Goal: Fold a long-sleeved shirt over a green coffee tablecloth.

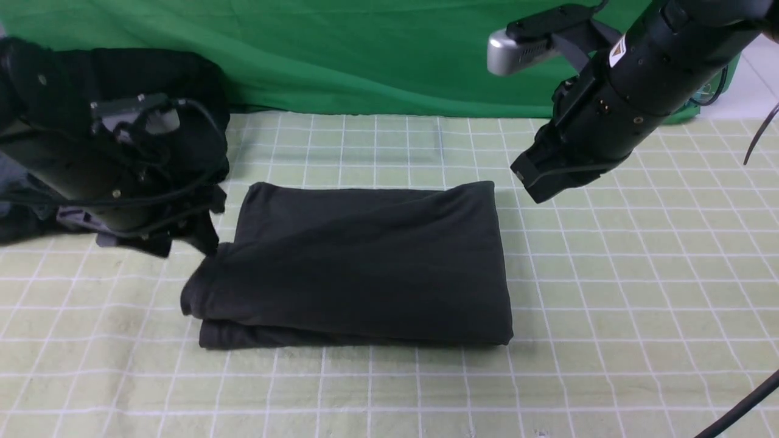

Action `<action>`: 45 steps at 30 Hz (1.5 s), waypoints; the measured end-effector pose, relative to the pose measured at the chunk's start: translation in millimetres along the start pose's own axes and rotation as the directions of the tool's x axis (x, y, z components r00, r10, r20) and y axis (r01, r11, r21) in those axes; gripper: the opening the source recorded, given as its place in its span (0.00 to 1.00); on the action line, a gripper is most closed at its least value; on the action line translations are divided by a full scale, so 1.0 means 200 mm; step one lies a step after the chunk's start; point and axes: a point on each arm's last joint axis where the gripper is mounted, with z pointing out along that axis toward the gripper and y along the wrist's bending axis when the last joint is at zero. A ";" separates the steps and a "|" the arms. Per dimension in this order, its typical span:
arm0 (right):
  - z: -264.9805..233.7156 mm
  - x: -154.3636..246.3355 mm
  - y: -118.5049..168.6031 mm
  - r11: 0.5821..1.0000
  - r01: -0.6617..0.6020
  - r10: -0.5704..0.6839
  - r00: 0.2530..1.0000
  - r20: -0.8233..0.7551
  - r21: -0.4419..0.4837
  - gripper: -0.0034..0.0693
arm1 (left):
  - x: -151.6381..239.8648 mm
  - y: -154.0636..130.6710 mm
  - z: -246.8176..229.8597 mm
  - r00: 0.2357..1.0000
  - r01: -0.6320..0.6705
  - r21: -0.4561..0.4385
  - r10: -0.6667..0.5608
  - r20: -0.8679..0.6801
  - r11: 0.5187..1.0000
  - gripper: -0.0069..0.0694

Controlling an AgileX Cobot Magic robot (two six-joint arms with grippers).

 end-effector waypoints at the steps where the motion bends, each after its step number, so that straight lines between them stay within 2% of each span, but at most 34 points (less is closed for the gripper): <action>1: 0.00 0.00 0.00 1.000 -0.001 0.001 1.000 0.000 -0.001 0.06 | -0.02 -0.01 -0.03 1.000 0.002 0.001 -0.002 0.016 1.000 0.68; 5: 0.00 0.00 0.00 1.000 -0.003 0.003 1.000 0.001 -0.006 0.06 | -0.06 -0.03 -0.11 0.998 0.020 0.014 -0.021 0.059 1.000 0.68; 8: 0.00 0.00 0.01 1.000 -0.008 0.008 1.000 0.001 -0.017 0.06 | -0.08 -0.06 -0.12 0.996 0.046 0.066 -0.051 0.074 0.997 0.60; 10: 0.02 -0.01 0.02 0.998 -0.030 0.030 1.000 -0.001 -0.056 0.07 | -0.09 -0.11 -0.08 0.996 0.038 0.100 -0.045 0.077 0.994 0.41; 13: 0.11 -0.01 0.04 0.995 -0.039 0.036 0.999 -0.036 -0.091 0.07 | -0.08 -0.18 0.05 1.000 0.010 0.113 -0.012 0.016 0.994 0.19; 15: 0.21 -0.01 0.06 0.994 -0.037 0.028 0.996 -0.082 -0.104 0.07 | -0.06 -0.20 0.17 0.999 -0.003 0.108 0.008 -0.049 0.994 0.11; 22: 0.60 0.06 0.08 0.996 -0.037 0.012 0.961 -0.275 -0.087 0.05 | 0.00 -0.13 0.48 0.976 0.017 0.014 -0.014 -0.217 1.000 0.08; 26: 0.79 0.17 0.04 0.998 -0.039 0.020 0.922 -0.387 -0.040 0.05 | 0.01 -0.12 0.52 0.972 0.030 0.000 -0.030 -0.232 1.000 0.08; 30: 0.84 0.23 0.02 0.999 -0.047 0.032 0.906 -0.422 -0.026 0.05 | 0.01 -0.12 0.50 0.974 0.029 -0.007 -0.030 -0.223 1.000 0.08; 36: 0.72 0.20 0.00 0.999 -0.043 0.037 0.929 -0.369 -0.007 0.05 | -0.02 -0.12 0.36 0.986 -0.012 -0.023 0.008 -0.164 1.000 0.08; 39: 0.45 0.14 -0.03 0.999 -0.030 0.041 0.968 -0.249 0.045 0.05 | -0.04 -0.16 0.11 0.997 -0.032 -0.009 0.032 -0.070 0.999 0.08; 40: 0.43 0.14 -0.03 0.998 -0.030 0.041 0.970 -0.240 0.050 0.05 | -0.04 -0.16 0.08 0.998 -0.036 -0.007 0.036 -0.056 0.999 0.08; 41: 0.22 0.12 -0.04 0.995 -0.030 0.043 0.988 -0.146 0.093 0.05 | -0.03 -0.18 -0.07 0.998 -0.056 0.002 0.056 -0.014 0.998 0.08; 45: -0.30 0.15 0.01 0.986 -0.046 0.024 0.990 0.142 0.161 0.05 | 0.06 -0.21 -0.44 0.985 -0.091 0.036 0.085 0.149 0.995 0.08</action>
